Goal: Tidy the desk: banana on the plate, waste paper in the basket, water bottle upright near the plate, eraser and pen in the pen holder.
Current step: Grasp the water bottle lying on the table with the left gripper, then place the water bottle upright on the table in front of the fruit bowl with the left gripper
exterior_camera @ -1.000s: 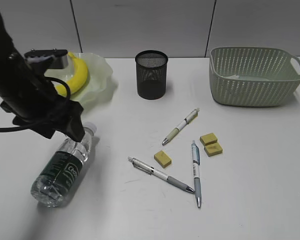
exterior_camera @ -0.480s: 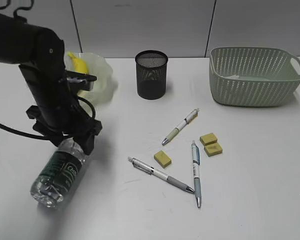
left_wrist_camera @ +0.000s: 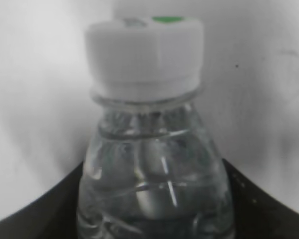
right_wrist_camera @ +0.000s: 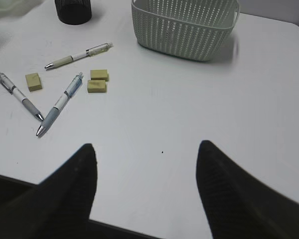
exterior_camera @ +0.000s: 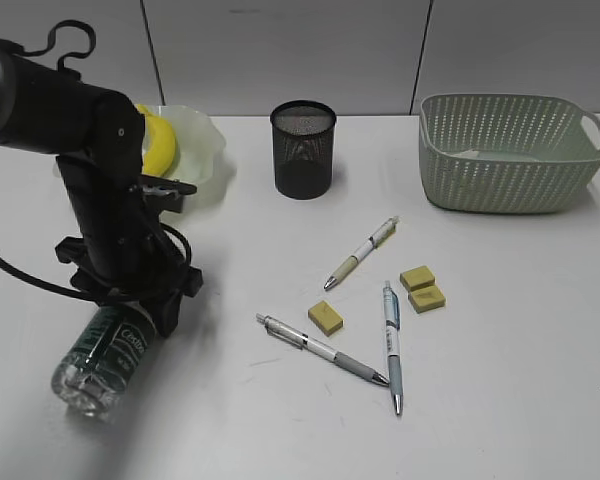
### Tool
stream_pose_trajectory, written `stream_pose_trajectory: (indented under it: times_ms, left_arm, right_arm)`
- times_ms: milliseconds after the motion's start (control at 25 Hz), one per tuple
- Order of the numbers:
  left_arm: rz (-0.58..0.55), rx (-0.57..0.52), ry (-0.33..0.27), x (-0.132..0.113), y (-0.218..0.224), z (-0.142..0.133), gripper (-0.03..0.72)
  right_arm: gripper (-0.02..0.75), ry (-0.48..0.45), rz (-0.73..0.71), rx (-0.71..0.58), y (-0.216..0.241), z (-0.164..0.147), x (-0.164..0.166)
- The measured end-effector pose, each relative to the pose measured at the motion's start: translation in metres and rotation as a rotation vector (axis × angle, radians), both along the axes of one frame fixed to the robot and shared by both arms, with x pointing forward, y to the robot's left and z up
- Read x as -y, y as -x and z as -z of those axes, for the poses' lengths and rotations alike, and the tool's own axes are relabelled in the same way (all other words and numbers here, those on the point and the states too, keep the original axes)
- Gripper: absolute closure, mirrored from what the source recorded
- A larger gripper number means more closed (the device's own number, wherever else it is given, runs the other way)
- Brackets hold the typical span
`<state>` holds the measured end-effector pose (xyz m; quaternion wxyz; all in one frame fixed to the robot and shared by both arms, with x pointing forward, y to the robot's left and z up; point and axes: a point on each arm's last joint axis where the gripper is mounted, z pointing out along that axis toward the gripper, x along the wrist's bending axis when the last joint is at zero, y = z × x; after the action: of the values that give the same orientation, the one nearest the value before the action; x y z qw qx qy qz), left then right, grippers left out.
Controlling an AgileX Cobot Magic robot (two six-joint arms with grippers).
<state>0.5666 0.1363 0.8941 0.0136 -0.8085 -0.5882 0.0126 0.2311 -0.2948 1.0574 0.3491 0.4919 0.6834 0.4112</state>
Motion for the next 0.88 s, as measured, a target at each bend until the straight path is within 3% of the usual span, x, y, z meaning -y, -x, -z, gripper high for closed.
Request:
stream_pose_trajectory:
  times_ms: [160, 400, 680, 800, 880]
  left_arm:
    - [0.0, 0.006, 0.004, -0.001, 0.002, -0.012, 0.192]
    - [-0.01, 0.124, 0.08, -0.004, 0.012, -0.074, 0.192]
    - [-0.009, 0.365, 0.202, -0.02, 0.044, -0.158, 0.192]
    - [-0.004, 0.498, 0.254, -0.031, 0.062, -0.17, 0.192]
    - [-0.005, 0.571, 0.288, -0.038, 0.077, -0.165, 0.192]
  right_arm:
    - [0.239, -0.001, 0.0, 0.0, 0.0, 0.0, 0.0]
    - [0.239, -0.002, 0.001, 0.0, 0.0, 0.0, 0.0]
    - [0.239, -0.002, 0.001, -0.001, 0.0, 0.0, 0.0]
    - [0.239, -0.002, 0.001, -0.001, 0.0, 0.0, 0.0]
    - [0.239, -0.002, 0.001, -0.001, 0.0, 0.0, 0.0]
